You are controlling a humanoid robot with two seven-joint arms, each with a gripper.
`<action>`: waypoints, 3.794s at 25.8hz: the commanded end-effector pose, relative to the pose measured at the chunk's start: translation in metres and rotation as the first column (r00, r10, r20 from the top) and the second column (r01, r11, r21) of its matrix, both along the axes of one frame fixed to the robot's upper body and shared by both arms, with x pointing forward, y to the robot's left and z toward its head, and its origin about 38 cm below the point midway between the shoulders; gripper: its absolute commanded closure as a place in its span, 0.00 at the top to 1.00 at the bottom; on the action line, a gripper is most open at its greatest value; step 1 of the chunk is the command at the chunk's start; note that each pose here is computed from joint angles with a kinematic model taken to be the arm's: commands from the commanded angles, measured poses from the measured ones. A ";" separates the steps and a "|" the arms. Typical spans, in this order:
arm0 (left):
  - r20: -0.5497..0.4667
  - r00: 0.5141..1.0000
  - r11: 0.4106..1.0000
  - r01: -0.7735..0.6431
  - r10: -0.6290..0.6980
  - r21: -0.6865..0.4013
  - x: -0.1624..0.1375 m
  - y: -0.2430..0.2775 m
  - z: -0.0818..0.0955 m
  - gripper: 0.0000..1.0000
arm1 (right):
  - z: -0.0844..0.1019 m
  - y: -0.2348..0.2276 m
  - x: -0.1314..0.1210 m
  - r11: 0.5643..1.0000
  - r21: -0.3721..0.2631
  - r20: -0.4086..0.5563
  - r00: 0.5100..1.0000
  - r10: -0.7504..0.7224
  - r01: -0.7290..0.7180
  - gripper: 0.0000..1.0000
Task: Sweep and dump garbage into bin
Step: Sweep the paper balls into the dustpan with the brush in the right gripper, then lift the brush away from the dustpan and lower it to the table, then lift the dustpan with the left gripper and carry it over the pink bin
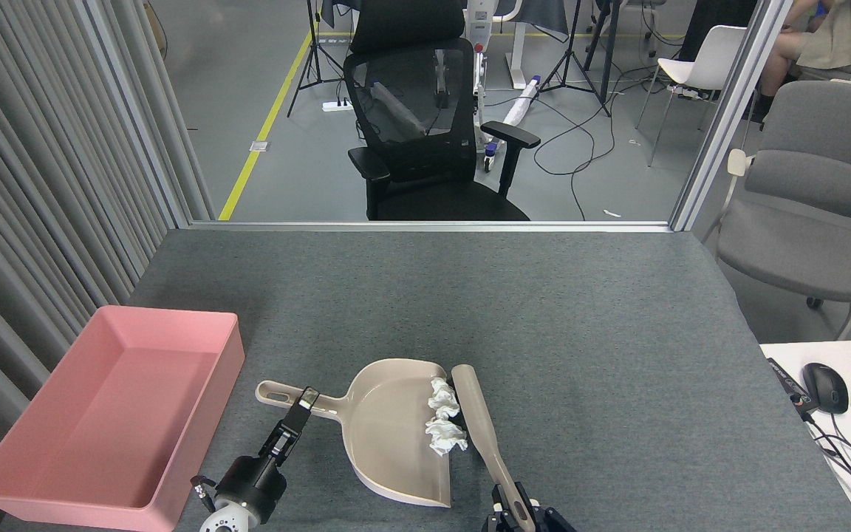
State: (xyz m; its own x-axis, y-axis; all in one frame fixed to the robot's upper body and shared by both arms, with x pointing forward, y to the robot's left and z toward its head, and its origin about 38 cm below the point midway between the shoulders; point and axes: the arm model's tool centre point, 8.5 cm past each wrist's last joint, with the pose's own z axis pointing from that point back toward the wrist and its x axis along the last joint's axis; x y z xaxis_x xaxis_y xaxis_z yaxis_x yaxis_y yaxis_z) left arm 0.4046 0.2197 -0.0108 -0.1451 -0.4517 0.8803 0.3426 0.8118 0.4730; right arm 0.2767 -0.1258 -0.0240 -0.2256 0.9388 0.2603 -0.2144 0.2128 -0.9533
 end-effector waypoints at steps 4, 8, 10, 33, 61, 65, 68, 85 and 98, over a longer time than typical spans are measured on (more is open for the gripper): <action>0.003 1.000 1.000 -0.004 0.004 0.006 -0.006 0.002 0.000 0.23 | 0.016 0.052 0.000 0.998 0.037 0.036 0.998 0.056 -0.058 0.00; 0.001 1.000 1.000 -0.004 0.004 0.005 -0.006 0.001 0.000 0.23 | 0.028 0.066 -0.001 0.996 0.065 0.075 0.995 0.059 -0.064 0.00; 0.000 1.000 1.000 -0.004 0.004 0.002 -0.006 0.000 -0.001 0.23 | 0.035 0.061 0.001 0.994 0.099 0.091 0.995 0.040 -0.049 0.00; -0.036 0.999 0.999 -0.024 0.023 -0.024 -0.007 0.000 -0.007 0.25 | 0.011 0.009 -0.009 0.998 0.045 0.027 0.999 -0.032 0.031 0.00; -0.079 0.994 0.987 -0.088 0.078 -0.135 -0.005 0.007 -0.007 0.25 | 0.009 -0.115 0.001 0.960 -0.144 0.021 0.971 -0.239 0.240 0.99; -0.091 0.991 0.976 -0.114 0.099 -0.187 -0.004 0.010 -0.006 0.25 | 0.011 -0.116 0.003 0.961 -0.143 0.028 0.971 -0.237 0.238 0.99; -0.094 0.990 0.973 -0.120 0.103 -0.198 -0.003 0.011 -0.003 0.25 | 0.012 -0.118 0.005 0.958 -0.145 0.028 0.969 -0.245 0.246 0.99; -0.114 0.986 0.963 -0.147 0.123 -0.226 0.005 0.016 0.025 0.25 | 0.032 -0.126 0.014 0.958 -0.160 0.087 0.970 -0.226 0.237 0.99; -0.079 0.985 0.931 -0.169 0.151 -0.324 0.017 0.035 0.087 0.25 | 0.034 -0.127 0.017 0.958 -0.164 0.094 0.971 -0.221 0.234 0.99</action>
State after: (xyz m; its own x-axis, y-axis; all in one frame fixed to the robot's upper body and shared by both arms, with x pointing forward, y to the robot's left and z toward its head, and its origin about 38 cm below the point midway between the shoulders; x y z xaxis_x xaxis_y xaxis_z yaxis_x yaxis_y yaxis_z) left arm 0.4201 0.2476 0.0610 -0.0326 -0.1626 0.9862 0.2172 0.9619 0.1658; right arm 0.2910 -0.2527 0.0079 -0.0133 0.9966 0.0813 -0.1136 0.0792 -0.9904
